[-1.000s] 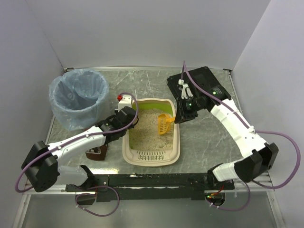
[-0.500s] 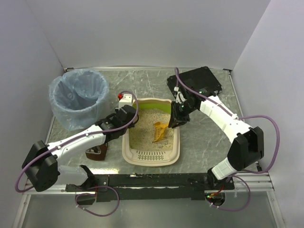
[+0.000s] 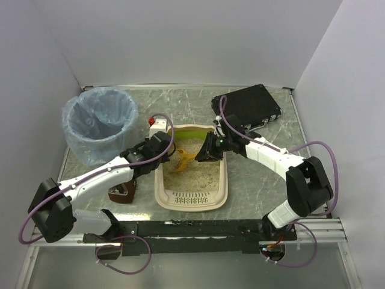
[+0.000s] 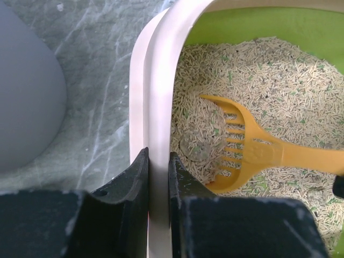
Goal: Clean the litter box
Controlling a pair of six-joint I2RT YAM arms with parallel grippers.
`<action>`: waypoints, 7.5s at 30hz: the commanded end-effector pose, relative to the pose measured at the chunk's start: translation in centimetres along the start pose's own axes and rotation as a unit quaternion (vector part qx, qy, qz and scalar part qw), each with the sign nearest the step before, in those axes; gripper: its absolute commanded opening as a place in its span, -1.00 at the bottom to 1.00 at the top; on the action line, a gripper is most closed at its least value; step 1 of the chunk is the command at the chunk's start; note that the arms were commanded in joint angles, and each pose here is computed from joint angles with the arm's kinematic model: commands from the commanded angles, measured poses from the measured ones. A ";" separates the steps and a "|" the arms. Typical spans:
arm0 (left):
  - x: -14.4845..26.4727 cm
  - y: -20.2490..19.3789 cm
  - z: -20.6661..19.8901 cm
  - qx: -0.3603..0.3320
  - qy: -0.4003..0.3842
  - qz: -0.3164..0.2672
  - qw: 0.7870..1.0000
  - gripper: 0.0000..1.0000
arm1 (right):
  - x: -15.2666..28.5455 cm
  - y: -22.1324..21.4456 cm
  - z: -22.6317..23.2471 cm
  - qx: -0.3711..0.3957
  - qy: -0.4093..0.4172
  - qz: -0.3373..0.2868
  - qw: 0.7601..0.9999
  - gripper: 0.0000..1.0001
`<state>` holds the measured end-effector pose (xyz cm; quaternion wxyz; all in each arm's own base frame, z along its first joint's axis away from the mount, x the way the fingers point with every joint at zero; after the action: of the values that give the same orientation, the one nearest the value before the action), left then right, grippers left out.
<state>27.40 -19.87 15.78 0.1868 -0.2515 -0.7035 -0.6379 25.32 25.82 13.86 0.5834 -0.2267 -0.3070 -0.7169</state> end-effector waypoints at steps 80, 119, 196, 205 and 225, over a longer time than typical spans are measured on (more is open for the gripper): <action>2.8 5.5 -2.3 0.166 -0.102 -0.081 0.977 -0.99 | 1.4 3.9 9.4 0.126 0.244 -0.134 0.952 -1.00; 8.6 12.6 -4.9 0.149 -0.102 -0.137 0.974 -0.99 | 5.6 4.2 5.6 0.027 0.355 -0.175 0.918 -1.00; 3.2 5.8 -2.3 0.198 -0.136 -0.107 0.965 -0.99 | 12.8 2.1 -1.8 -0.033 0.327 -0.243 0.913 -1.00; 3.2 5.8 -2.3 0.199 -0.138 -0.110 0.964 -0.98 | 13.2 3.1 -1.0 -0.044 0.360 -0.244 0.899 -1.00; 2.5 6.0 -2.7 0.187 -0.132 -0.105 0.968 -0.98 | 14.7 1.6 -0.7 -0.018 0.402 -0.226 0.887 -1.00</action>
<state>26.57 -18.57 15.39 0.1756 -0.2412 -0.7768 -0.5546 24.49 16.01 20.60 0.4947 0.0404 0.0078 -0.8681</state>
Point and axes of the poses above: each gripper's point midway between its finger pads, its own x axis back along the fingers, its own z axis along the line the jaws close on, y = z × x, the point moved 2 cm from there along x, back along the fingers, and after that the axes turned 1 degree about x, right-handed, at the moved point
